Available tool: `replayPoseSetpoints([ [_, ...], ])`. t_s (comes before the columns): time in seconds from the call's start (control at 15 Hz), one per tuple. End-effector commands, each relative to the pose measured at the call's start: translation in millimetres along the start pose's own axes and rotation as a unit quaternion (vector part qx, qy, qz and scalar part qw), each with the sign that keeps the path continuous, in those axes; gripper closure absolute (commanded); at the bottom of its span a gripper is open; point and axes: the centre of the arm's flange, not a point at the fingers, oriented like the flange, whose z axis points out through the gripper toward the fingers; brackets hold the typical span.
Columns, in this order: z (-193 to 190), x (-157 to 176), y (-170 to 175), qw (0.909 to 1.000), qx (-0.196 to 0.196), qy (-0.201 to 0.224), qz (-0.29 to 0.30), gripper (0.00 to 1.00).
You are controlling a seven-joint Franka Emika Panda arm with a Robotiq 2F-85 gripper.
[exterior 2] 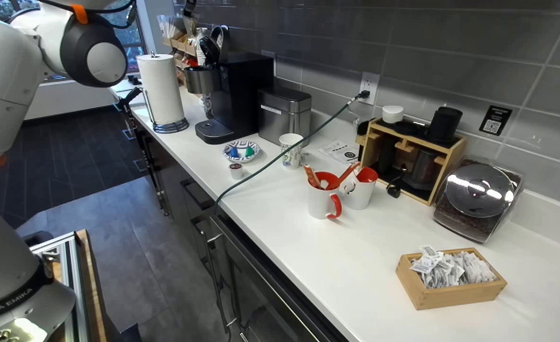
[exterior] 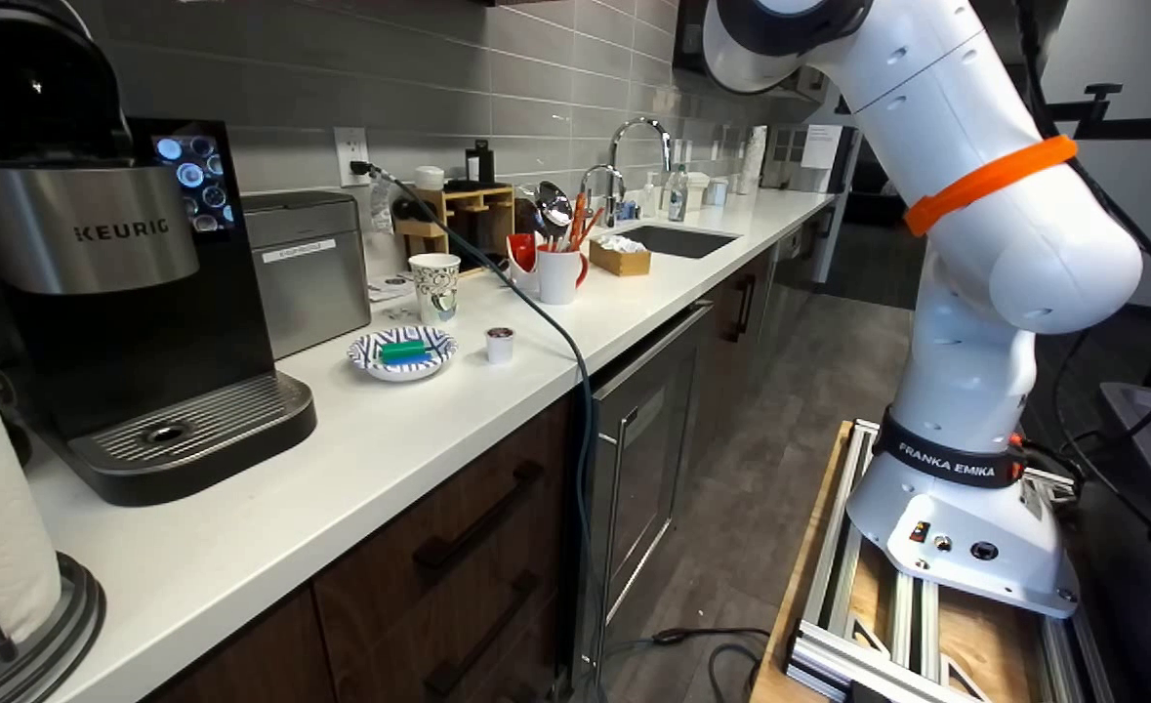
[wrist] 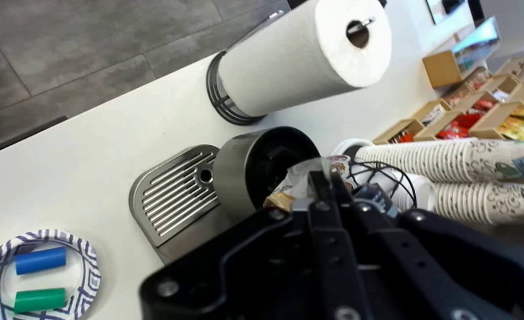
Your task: Remove the grey packet from the top cabinet
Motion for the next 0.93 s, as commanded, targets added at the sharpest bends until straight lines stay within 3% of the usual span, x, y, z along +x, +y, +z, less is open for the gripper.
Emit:
replayPoseSetpoints([
  [0.0,23.6,-32.3,58.3,0.995,0.043,0.049,0.076,0.99],
  [0.07,21.2,-27.4,56.7,0.9921,0.065,0.057,0.092,0.99],
  [0.13,-11.9,6.2,-7.6,0.997,0.042,0.033,0.056,0.97],
  [0.27,-15.1,9.6,-9.7,0.9948,0.057,0.042,0.074,0.97],
  [0.87,-15.5,10.3,-9.6,0.9941,0.058,0.043,0.081,0.97],
])
